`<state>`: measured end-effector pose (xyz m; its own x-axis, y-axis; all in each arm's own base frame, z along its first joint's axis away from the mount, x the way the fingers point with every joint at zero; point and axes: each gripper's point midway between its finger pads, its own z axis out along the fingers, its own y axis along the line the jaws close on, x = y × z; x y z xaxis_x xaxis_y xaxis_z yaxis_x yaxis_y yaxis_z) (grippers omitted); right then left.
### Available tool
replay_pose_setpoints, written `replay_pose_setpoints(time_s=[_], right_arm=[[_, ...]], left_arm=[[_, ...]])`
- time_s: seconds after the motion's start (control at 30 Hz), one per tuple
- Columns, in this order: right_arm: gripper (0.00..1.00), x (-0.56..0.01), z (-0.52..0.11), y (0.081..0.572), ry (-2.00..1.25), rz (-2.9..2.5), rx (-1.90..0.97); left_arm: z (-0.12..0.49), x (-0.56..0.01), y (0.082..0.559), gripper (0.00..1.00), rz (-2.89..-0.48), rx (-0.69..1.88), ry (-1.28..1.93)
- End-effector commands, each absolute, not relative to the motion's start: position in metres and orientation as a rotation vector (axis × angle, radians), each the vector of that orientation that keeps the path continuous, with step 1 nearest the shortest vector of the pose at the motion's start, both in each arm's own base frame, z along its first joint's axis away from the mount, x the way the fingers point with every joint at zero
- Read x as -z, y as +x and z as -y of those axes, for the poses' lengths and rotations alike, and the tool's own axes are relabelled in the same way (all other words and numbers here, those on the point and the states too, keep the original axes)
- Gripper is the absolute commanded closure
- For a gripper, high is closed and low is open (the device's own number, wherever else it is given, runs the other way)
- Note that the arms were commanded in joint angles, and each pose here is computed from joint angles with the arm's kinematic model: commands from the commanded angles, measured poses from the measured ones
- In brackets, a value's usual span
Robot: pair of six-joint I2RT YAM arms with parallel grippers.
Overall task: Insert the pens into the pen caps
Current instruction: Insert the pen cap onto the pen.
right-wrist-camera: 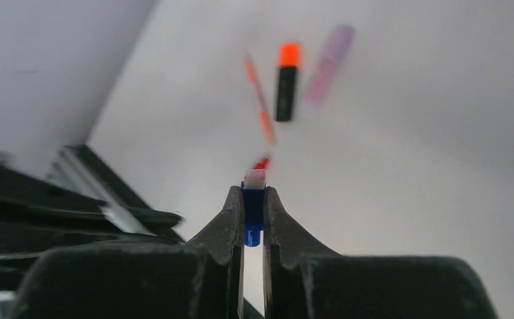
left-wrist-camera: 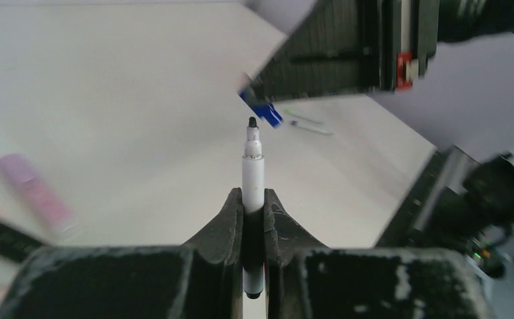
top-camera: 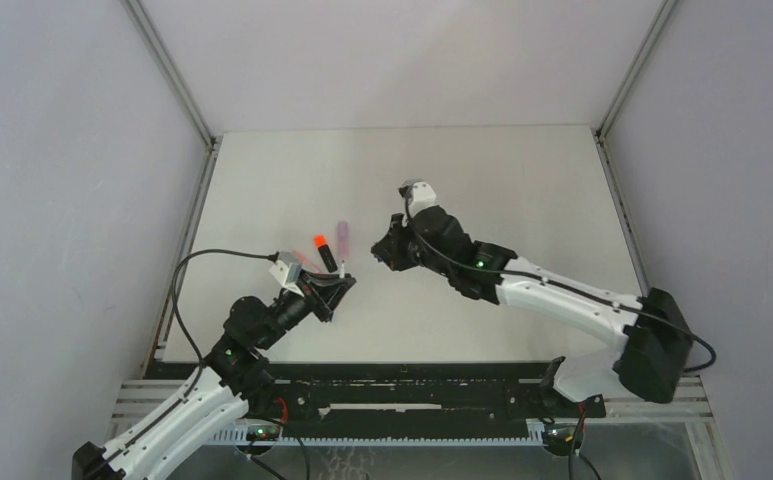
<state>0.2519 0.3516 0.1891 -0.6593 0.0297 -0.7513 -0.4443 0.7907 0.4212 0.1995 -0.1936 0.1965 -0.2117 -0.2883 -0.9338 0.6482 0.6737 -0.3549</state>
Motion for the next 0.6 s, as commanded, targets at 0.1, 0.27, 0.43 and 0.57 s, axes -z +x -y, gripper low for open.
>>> replay_pose_setpoints(time_s=[0.1,0.27,0.43,0.57], right_arm=[[1.0,-0.278,-0.372,0.22,-0.351,-1.845,-1.183],[1.0,-0.308,-0.381,0.203,-0.374,-1.706,-1.321],[1.0,-0.314,-0.39,0.196,-0.391,-1.67,-1.351],[1.0,-0.32,-0.393,0.193,-0.393,-1.642,-1.363]], left_arm=[[0.229,-0.225,0.155,1.0,-1.356,1.127,0.579],[0.228,-0.227,0.152,1.0,-1.337,1.129,0.586],[0.228,-0.228,0.151,1.0,-1.333,1.135,0.59],[0.229,-0.229,0.15,1.0,-1.331,1.14,0.594]])
